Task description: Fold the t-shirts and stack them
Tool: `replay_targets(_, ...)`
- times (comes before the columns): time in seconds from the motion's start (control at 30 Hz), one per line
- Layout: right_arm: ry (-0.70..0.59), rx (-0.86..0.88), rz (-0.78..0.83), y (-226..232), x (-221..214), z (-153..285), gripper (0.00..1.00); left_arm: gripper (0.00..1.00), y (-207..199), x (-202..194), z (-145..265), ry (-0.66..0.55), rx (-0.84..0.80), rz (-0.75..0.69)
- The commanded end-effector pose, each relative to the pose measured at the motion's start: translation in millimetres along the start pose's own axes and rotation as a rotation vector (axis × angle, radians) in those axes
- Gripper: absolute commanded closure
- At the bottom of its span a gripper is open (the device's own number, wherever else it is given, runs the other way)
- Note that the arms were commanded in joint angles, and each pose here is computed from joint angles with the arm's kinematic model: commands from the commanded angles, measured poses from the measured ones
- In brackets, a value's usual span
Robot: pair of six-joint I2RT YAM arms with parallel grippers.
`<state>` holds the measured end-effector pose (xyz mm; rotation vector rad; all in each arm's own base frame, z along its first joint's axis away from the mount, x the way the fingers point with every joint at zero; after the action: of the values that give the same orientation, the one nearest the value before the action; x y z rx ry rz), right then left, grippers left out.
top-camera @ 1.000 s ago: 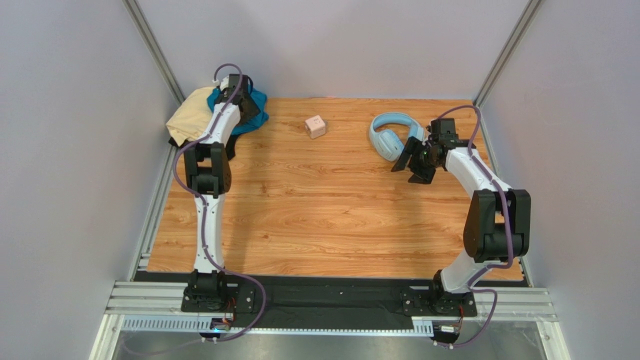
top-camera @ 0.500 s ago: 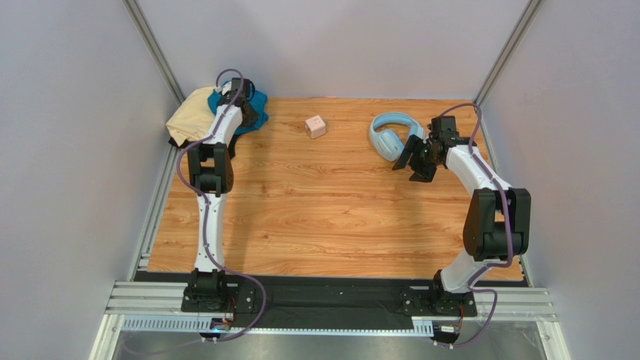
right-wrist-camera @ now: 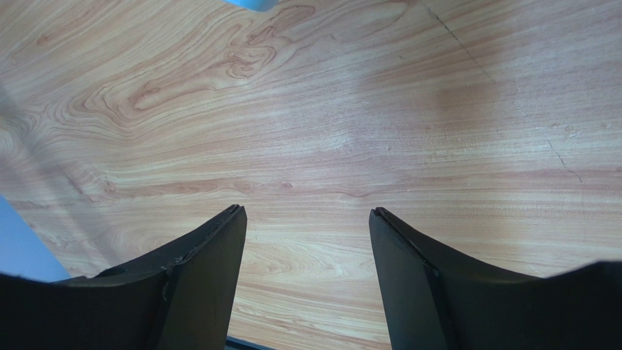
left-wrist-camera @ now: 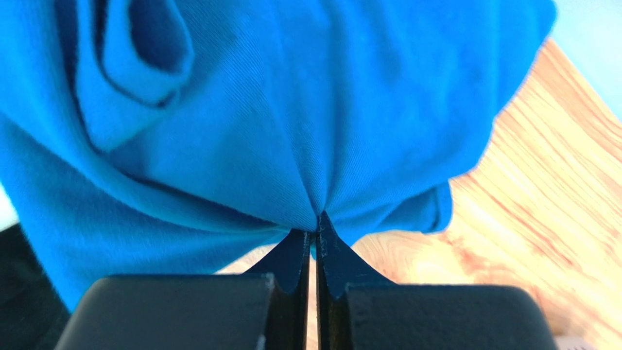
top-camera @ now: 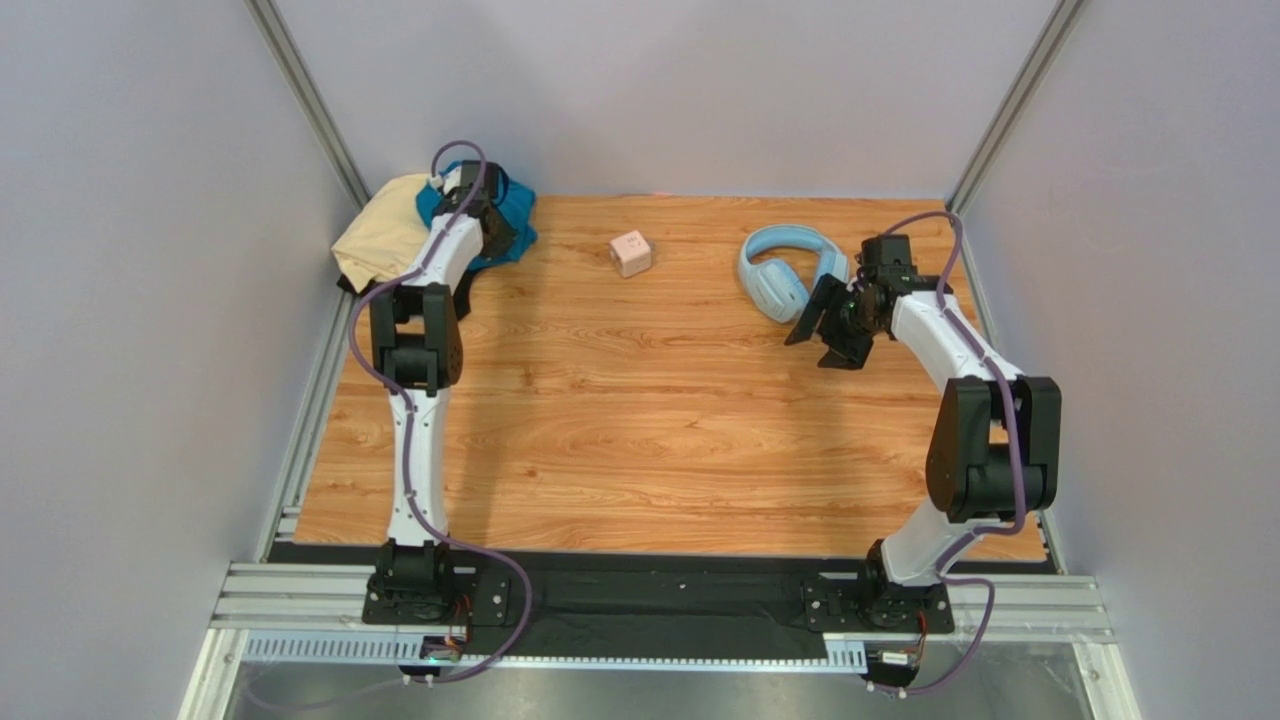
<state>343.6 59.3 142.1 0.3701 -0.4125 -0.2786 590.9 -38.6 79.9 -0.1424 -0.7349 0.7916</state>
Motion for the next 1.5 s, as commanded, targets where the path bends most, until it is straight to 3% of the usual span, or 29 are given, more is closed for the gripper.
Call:
replay_targets(0.0,-0.045,0.048,-0.015,7,4,6,0.32,1.0,-36,33,57,-0.064,-0.148,-0.034)
replay_targets(0.13,-0.053,0.117,-0.064,14,0,-3,0.34,1.0,-49,47,107,-0.087,-0.23,-0.04)
replay_targets(0.4,0.005,0.187,-0.031,28,-11,-22,0.35,1.0,-51,19,203,-0.079,-0.337,-0.214)
replay_targets(0.73,-0.088,0.207,0.003,42,4,7,0.36,1.0,-24,40,380,-0.273,-0.61,-0.258)
replay_targets(0.77,-0.087,0.206,-0.004,44,3,11,0.37,1.0,-23,35,387,-0.252,-0.646,-0.282)
replay_targets(0.9,-0.129,0.263,0.044,75,3,41,0.39,1.0,-19,-22,417,0.068,-0.911,-0.352)
replay_targets(1.03,-0.161,0.288,0.09,101,0,64,0.37,1.0,12,-88,393,0.285,-0.919,-0.34)
replay_targets(1.13,-0.184,0.31,0.102,107,-3,80,0.36,1.0,29,-121,399,0.413,-0.937,-0.365)
replay_targets(1.27,-0.237,0.33,0.119,108,-4,91,0.35,1.0,49,-146,411,0.503,-0.913,-0.427)
replay_targets(1.33,-0.23,0.327,0.119,105,-6,85,0.36,1.0,71,-155,411,0.535,-0.816,-0.433)
replay_targets(1.47,-0.173,0.358,0.117,109,-6,69,0.36,1.0,118,-148,417,0.437,-0.565,-0.465)
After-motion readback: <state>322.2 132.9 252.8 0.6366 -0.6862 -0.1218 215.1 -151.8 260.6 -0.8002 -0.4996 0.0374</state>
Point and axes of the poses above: each gripper's point midway between its finger pads, its own z axis back along the fingers, its own y axis along the line the jaws close on, x = y × z, the point moved 5 cm from there along z, back along the fingers, and after that the axes turned 8 degrees about z, right-handed, at the moved point
